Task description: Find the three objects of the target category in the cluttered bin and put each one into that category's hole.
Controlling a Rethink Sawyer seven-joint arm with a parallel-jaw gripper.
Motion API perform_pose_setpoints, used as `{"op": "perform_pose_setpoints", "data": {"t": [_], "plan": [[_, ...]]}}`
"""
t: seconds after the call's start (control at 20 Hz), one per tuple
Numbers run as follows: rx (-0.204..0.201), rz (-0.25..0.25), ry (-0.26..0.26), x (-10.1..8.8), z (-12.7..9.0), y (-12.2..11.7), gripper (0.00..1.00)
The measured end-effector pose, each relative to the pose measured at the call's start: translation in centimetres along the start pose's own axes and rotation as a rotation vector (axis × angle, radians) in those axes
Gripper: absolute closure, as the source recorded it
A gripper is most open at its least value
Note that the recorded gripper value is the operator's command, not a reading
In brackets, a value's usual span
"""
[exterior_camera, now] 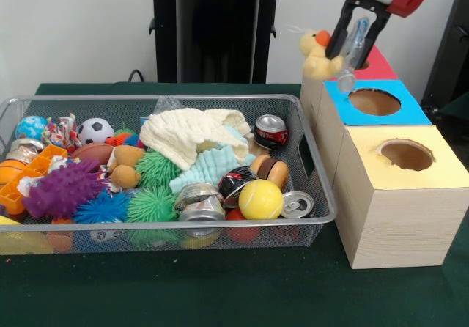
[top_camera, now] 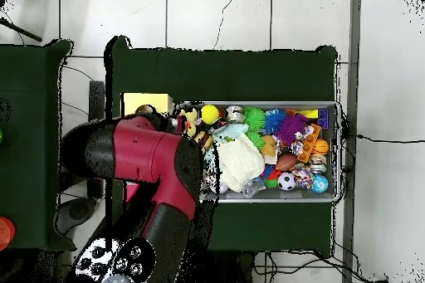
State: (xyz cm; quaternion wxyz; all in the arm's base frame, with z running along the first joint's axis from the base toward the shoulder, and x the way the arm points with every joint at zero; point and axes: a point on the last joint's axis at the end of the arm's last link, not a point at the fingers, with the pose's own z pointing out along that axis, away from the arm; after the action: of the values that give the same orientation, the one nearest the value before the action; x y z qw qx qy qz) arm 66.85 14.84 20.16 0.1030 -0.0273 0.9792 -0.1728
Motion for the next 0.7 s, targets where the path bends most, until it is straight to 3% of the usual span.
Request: {"op": "perform_pose_setpoints", "data": {"t": [0.45,0.7], "plan": [[0.009,-0.020,0.009,0.0,1.4,0.9,1.00],[0.022,-0.035,-0.012,0.3,2.7,1.7,1.00]]}}
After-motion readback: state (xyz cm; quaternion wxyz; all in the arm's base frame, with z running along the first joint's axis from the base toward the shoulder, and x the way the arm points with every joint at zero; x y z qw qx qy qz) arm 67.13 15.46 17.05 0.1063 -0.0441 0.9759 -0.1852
